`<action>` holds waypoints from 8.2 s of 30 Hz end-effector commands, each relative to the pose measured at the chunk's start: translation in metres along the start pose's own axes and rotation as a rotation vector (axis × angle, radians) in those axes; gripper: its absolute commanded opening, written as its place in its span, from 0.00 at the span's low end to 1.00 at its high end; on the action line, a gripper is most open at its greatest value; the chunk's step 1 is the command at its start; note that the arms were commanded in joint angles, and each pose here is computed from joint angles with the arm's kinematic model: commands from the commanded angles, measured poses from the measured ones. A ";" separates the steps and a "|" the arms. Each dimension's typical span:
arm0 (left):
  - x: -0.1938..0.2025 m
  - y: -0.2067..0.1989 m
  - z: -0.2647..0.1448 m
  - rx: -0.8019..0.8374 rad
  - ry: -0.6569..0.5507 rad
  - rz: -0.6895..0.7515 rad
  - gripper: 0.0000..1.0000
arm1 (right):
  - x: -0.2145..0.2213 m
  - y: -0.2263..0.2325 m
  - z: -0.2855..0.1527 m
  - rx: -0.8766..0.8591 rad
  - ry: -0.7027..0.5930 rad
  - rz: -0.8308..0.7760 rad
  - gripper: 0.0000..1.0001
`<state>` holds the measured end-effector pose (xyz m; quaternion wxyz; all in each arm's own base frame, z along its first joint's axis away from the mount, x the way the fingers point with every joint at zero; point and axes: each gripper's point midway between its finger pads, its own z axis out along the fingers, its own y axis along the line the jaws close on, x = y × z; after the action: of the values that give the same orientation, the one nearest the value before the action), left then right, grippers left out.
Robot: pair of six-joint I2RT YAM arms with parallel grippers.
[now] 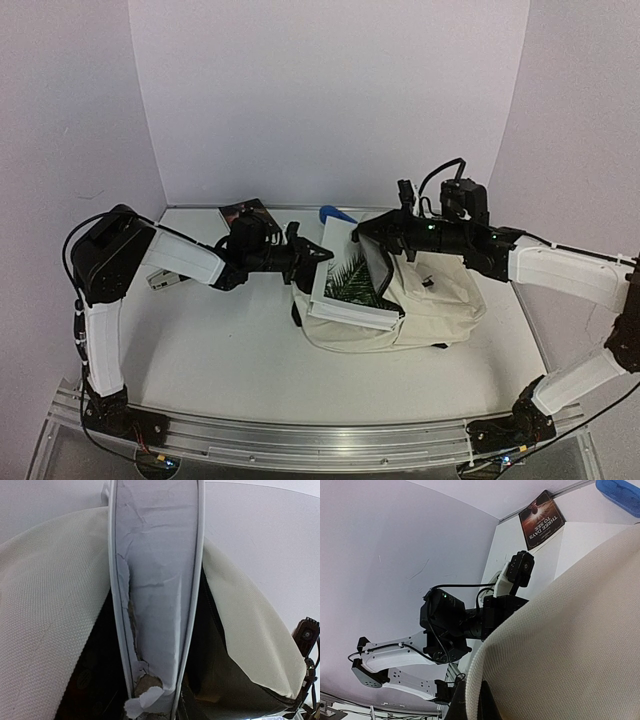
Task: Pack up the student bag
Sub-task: Place the book in the student bag, then move the book to the center of the board.
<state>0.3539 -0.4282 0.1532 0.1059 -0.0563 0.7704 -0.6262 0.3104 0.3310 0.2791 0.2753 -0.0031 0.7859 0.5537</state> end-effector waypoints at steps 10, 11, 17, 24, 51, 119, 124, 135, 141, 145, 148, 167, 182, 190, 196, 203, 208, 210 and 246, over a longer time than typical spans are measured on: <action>0.020 -0.028 -0.015 0.055 0.054 0.036 0.17 | -0.076 0.042 -0.050 0.052 -0.473 -0.164 0.00; 0.023 -0.028 -0.018 0.055 0.060 0.038 0.17 | -0.079 0.039 -0.053 0.073 -0.492 -0.162 0.00; 0.033 -0.032 -0.031 0.058 0.090 0.026 0.18 | -0.085 0.029 -0.055 0.147 -0.521 -0.178 0.00; 0.038 -0.050 -0.035 0.047 0.223 0.107 0.18 | -0.066 0.054 -0.036 0.034 -0.361 -0.284 0.00; 0.081 -0.046 -0.039 0.094 0.465 0.075 0.19 | -0.095 0.061 -0.062 0.059 -0.551 -0.230 0.00; 0.045 0.007 -0.149 -0.507 0.038 0.160 0.74 | -0.063 0.028 -0.012 0.095 -0.329 -0.290 0.00; 0.066 0.027 -0.161 -0.507 0.026 0.014 0.71 | -0.062 0.026 -0.009 0.098 -0.323 -0.286 0.00; 0.082 0.030 -0.123 -0.404 0.125 -0.030 0.65 | -0.059 0.036 -0.007 0.057 -0.294 -0.296 0.00; 0.088 0.042 -0.112 -0.430 0.161 -0.046 0.61 | -0.058 0.040 -0.013 0.047 -0.298 -0.302 0.00; 0.082 0.038 -0.109 -0.422 0.141 -0.020 0.61 | -0.056 0.042 -0.013 0.039 -0.288 -0.309 0.00; 0.073 0.029 -0.099 -0.392 0.124 0.016 0.59 | -0.052 0.046 -0.011 0.017 -0.261 -0.319 0.00; -0.013 -0.030 0.004 -0.116 0.036 0.248 0.47 | -0.030 0.059 -0.004 -0.062 -0.184 -0.339 0.00; -0.008 -0.011 -0.027 -0.318 0.009 0.308 0.64 | -0.054 0.042 -0.018 0.060 -0.332 -0.315 0.00; 0.021 0.006 -0.021 -0.316 0.101 0.228 0.62 | -0.054 0.036 -0.013 0.081 -0.321 -0.318 0.00; 0.037 0.016 -0.001 -0.330 0.170 0.204 0.57 | -0.054 0.039 -0.016 0.077 -0.323 -0.320 0.00; 0.046 0.013 0.020 -0.337 0.216 0.237 0.52 | -0.054 0.041 -0.017 0.072 -0.325 -0.323 0.00; 0.044 0.004 0.035 -0.283 0.220 0.266 0.50 | -0.054 0.042 -0.017 0.067 -0.321 -0.322 0.00; 0.043 -0.004 0.040 -0.252 0.215 0.288 0.49 | -0.054 0.043 -0.018 0.066 -0.321 -0.322 0.00; -0.176 0.070 -0.170 -0.531 -0.468 0.075 0.65 | -0.059 -0.157 -0.058 0.453 -0.361 0.054 0.00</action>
<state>0.4558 -0.2305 0.1489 0.2515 -0.1320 0.8821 -0.3758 0.3774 0.2085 0.1739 0.3715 0.1650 0.8394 0.3607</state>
